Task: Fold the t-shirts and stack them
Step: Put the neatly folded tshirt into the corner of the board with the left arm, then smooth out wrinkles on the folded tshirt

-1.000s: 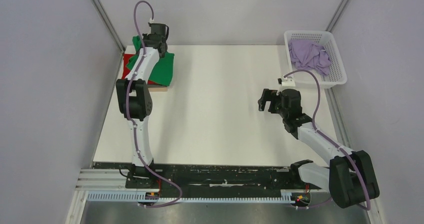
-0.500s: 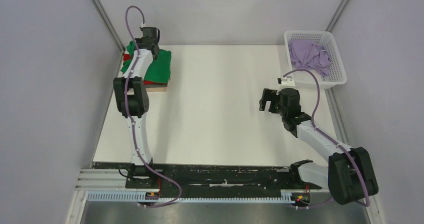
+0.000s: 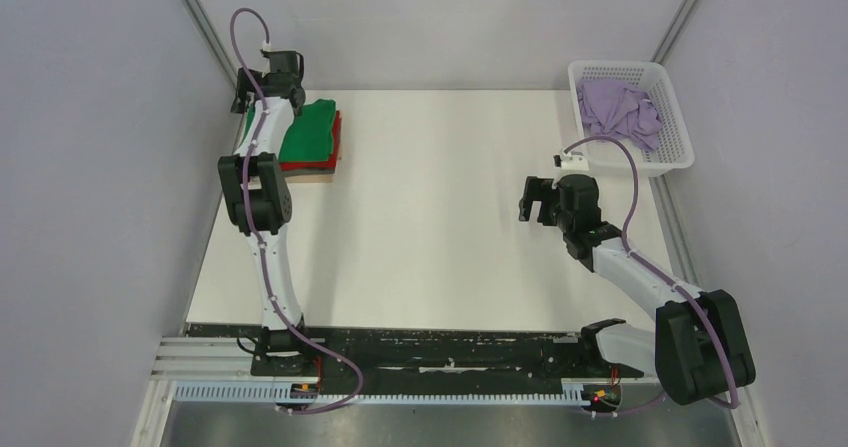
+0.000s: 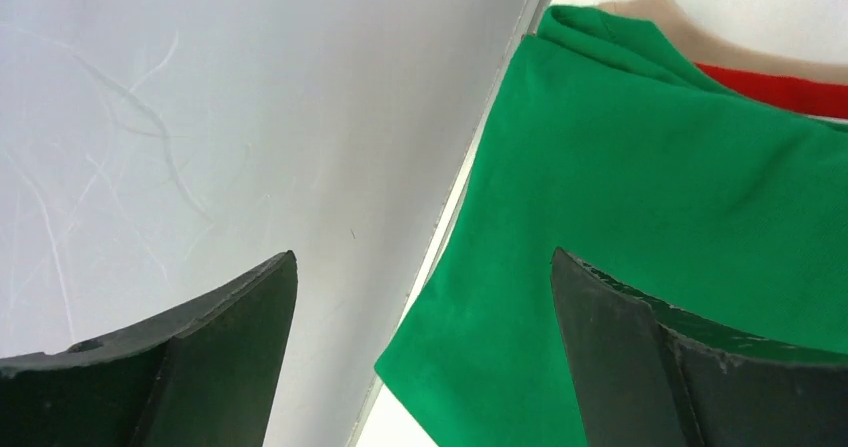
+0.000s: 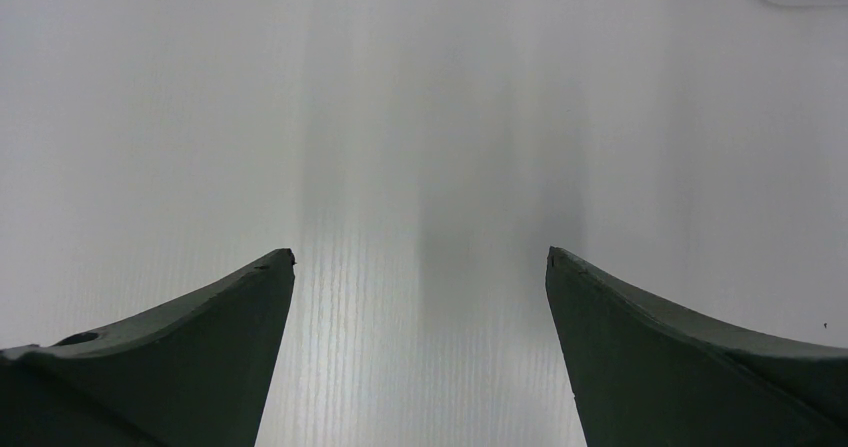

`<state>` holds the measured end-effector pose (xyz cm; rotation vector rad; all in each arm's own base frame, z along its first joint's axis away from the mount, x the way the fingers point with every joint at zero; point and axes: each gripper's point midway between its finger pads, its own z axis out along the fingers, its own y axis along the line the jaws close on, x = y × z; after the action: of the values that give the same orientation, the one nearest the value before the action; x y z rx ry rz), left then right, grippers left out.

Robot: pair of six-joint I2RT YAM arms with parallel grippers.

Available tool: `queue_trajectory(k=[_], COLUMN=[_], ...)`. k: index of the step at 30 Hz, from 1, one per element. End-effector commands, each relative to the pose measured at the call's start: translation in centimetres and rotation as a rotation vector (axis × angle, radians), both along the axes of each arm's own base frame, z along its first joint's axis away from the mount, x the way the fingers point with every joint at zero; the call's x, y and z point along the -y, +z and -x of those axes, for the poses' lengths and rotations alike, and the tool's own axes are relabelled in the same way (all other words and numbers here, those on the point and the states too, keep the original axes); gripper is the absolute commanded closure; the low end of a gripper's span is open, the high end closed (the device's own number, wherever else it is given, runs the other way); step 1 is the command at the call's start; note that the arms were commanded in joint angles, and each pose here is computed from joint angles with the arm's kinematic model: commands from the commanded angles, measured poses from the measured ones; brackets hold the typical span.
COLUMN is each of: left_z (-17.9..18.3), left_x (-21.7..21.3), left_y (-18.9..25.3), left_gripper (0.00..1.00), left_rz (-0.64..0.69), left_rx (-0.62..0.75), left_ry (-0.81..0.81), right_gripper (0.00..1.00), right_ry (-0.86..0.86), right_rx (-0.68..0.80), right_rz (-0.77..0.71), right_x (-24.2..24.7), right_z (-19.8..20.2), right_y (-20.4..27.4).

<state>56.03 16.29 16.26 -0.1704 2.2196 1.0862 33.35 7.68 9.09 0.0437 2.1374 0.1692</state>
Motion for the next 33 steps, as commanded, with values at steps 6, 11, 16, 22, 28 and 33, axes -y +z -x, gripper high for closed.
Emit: queue_trajectory(k=[6,11,16,22,28,33], left_z=[-1.2,-2.2,-2.5,-2.2,-1.3,-1.2], left_x=[6.1,14.2,20.8,23.3,22.9,23.5], left_y=[4.6,4.3,3.6,0.8,-3.1,-5.8], left_gripper=[0.0,0.0,0.0,0.0,0.0,0.0], left_rz=[0.177,0.516,0.87,1.043,1.064,1.105], left_rx=[0.177,0.235,0.261,0.251,0.261,0.23], left_ry=[-0.075,-0.246,-0.382,-0.366,-0.289,-0.271], right_gripper=[0.02,0.02,0.02,0.02,0.02,0.02], right_ry=[-0.004,0.024,0.026,0.023,0.015,0.014], right_rx=[0.053,0.029,0.017,0.012,0.007,0.004], right_rz=[-0.003,-0.018,-0.007,-0.006,0.0,0.003], right_x=[0.0,-0.6,-0.5,-0.4,-0.2,-0.2], right_z=[-1.0,-0.9,-0.7,-0.6,-0.6,-0.7], right_y=[2.2,1.5,1.1,1.1,1.0,0.9])
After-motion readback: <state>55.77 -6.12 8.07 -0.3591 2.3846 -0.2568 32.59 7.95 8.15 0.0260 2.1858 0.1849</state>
